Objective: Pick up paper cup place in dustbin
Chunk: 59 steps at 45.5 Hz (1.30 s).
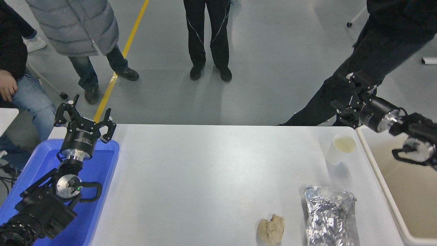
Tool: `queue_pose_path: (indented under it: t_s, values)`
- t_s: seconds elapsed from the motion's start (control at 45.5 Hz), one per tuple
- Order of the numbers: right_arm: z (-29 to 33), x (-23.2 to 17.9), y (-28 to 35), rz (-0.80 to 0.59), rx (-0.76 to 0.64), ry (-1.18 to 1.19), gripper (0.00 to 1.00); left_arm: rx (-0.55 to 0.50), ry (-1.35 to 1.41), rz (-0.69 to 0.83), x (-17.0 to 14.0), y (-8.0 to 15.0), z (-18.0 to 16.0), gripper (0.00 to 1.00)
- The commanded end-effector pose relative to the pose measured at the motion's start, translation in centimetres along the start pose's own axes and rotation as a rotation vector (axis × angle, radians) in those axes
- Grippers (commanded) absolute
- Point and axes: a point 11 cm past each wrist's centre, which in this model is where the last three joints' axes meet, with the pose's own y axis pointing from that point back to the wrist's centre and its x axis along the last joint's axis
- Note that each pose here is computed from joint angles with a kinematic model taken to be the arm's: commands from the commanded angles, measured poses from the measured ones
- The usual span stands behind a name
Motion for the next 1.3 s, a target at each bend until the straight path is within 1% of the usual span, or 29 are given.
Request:
queue_pose_path:
  t_s: [0.0,0.088,0.154,0.242,0.264,0.33,0.44,0.549,0.637,0.813,0.923,1.033,1.143,1.275]
  values:
    - [-2.0,-0.1,2.5,-0.144,-0.249,0.267,1.00,0.002,-0.001,0.000,0.0,0.0,0.0,0.98]
    - [-2.8,0.1,4.4,-0.230,-0.373,0.359,1.00,0.002,-0.002,0.001,0.0,0.0,0.0,0.98]
    - [-5.0,0.1,4.9,-0.271,-0.411,0.427,1.00,0.000,-0.003,0.002,0.1,0.0,0.1,0.98]
    - [-6.1,-2.1,3.8,-0.396,-0.470,0.512,1.00,0.003,-0.001,0.000,0.0,0.0,0.0,0.98]
    - [-6.8,-2.8,3.8,-0.456,-0.503,0.565,1.00,0.002,-0.001,0.000,0.0,0.0,0.0,0.98]
    - [-8.7,-3.8,4.0,-0.538,-0.552,0.618,1.00,0.001,-0.002,0.001,0.0,0.0,0.0,0.98]
    - [-11.1,-5.5,4.5,-0.635,-0.621,0.630,1.00,0.001,-0.001,0.002,0.0,0.0,0.0,0.98]
    - [-13.1,-7.3,4.0,-0.683,-0.663,0.763,1.00,0.000,-0.001,0.002,0.0,0.0,0.0,0.98]
    - [-14.5,-7.6,4.3,-0.687,-0.670,0.814,1.00,0.001,-0.001,0.002,0.0,0.0,0.0,0.98]
    - [-16.9,-7.1,4.7,-0.628,-0.686,0.881,1.00,-0.001,0.000,0.002,0.0,0.0,0.0,0.98]
    - [-19.7,-7.3,5.0,-0.592,-0.641,0.916,1.00,0.000,0.000,0.002,0.0,0.0,0.0,0.98]
    - [-21.5,-7.2,5.5,-0.555,-0.605,0.913,1.00,-0.001,0.001,0.001,0.0,0.0,0.0,0.98]
    - [-23.9,-6.3,6.7,-0.484,-0.569,0.907,1.00,-0.001,0.000,0.002,0.0,0.0,0.0,0.98]
    - [-23.5,-6.0,7.2,-0.478,-0.581,0.884,1.00,0.000,-0.001,0.002,0.0,0.0,0.0,0.98]
